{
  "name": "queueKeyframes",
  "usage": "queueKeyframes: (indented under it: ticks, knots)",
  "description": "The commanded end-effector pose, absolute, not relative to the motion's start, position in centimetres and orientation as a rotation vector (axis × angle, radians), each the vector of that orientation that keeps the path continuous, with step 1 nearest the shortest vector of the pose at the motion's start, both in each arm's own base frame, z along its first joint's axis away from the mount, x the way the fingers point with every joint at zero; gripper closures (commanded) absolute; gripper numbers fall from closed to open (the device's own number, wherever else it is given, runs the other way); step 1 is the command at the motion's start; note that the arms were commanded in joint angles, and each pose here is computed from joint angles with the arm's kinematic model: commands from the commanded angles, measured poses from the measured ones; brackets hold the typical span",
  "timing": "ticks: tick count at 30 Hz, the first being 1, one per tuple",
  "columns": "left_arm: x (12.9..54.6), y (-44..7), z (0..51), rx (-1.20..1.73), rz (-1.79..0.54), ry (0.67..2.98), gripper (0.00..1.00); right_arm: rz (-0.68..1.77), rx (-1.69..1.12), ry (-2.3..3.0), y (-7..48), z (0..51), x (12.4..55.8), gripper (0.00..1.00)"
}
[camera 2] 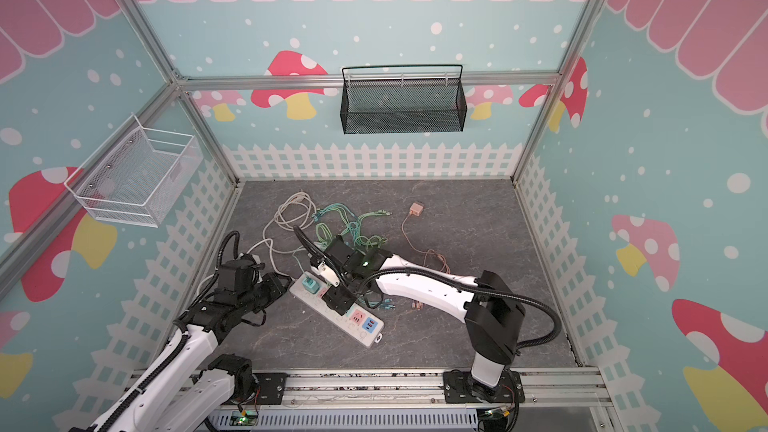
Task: Insert the plug
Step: 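Open the right gripper and lift it off the plugged green charger, then move the right gripper to the pink charger and grasp it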
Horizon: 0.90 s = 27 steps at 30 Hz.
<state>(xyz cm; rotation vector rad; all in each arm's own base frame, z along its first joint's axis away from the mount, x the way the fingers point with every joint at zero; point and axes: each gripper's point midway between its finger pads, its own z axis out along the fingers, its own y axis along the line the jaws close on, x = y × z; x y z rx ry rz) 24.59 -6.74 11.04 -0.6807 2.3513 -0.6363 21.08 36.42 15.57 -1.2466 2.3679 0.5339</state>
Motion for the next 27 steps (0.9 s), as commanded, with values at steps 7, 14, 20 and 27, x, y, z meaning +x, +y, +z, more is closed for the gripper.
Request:
queueKeyframes:
  ticks: [7, 14, 20, 27]
  knots:
    - [24.3, -6.9, 15.5, -0.613, -0.687, 2.267, 0.5, 0.383, -0.678, 2.345, 28.3, 19.6, 31.2, 0.25]
    - [23.9, -7.5, 17.8, -0.529, -0.727, 2.241, 0.38, 0.275, -0.325, 2.272, 23.6, 20.6, 36.4, 0.19]
    - [23.4, -7.3, 19.9, -0.468, -0.704, 2.199, 0.3, 0.137, -0.121, 2.276, 20.2, 18.5, 40.8, 0.12]
    - [22.2, -7.2, 20.7, -0.435, -0.692, 2.222, 0.28, 0.105, 0.178, 2.313, 16.7, 15.3, 45.1, 0.09]
